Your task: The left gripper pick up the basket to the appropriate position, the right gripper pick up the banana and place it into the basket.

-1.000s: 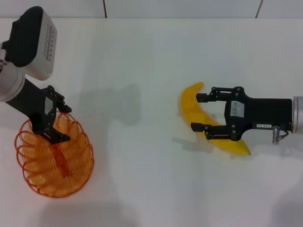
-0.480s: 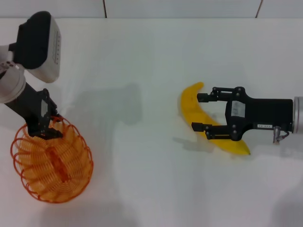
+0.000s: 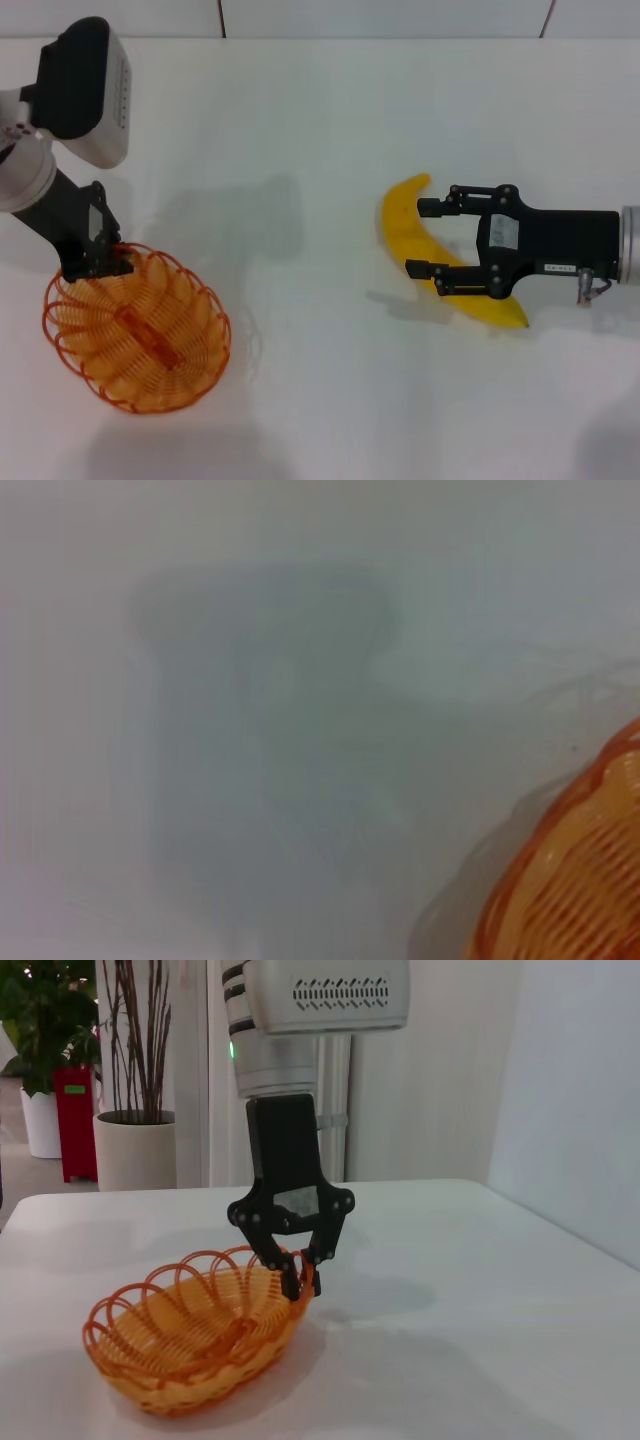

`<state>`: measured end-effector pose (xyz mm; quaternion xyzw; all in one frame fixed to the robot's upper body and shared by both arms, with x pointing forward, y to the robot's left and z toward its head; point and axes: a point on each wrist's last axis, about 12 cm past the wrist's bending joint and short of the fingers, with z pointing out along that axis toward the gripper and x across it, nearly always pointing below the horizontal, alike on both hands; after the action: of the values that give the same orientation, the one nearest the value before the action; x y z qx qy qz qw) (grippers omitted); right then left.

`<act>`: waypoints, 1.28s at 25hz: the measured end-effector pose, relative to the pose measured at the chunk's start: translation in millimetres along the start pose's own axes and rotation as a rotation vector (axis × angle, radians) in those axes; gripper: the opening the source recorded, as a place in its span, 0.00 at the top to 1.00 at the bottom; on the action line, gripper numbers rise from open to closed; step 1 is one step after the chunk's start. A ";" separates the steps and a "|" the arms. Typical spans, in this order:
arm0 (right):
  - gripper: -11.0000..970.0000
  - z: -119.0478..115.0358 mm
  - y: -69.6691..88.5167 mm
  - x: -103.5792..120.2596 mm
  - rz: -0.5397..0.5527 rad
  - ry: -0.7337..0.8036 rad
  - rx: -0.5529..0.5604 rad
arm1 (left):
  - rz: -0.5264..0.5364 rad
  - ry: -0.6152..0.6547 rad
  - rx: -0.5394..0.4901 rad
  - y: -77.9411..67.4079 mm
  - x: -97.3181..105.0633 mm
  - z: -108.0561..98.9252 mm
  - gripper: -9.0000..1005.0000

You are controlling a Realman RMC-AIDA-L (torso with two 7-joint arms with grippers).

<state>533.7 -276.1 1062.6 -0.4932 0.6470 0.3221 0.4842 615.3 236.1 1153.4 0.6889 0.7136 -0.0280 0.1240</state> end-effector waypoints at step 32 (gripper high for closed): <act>0.23 -13.1 6.0 10.3 0.033 0.000 0.047 | -0.128 -0.269 -0.089 -42.4 12.3 -44.9 0.91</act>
<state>523.5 -289.4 1056.7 -0.4711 0.6623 0.3148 0.4903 566.9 255.5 1188.7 0.6260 0.7334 -0.0964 0.2468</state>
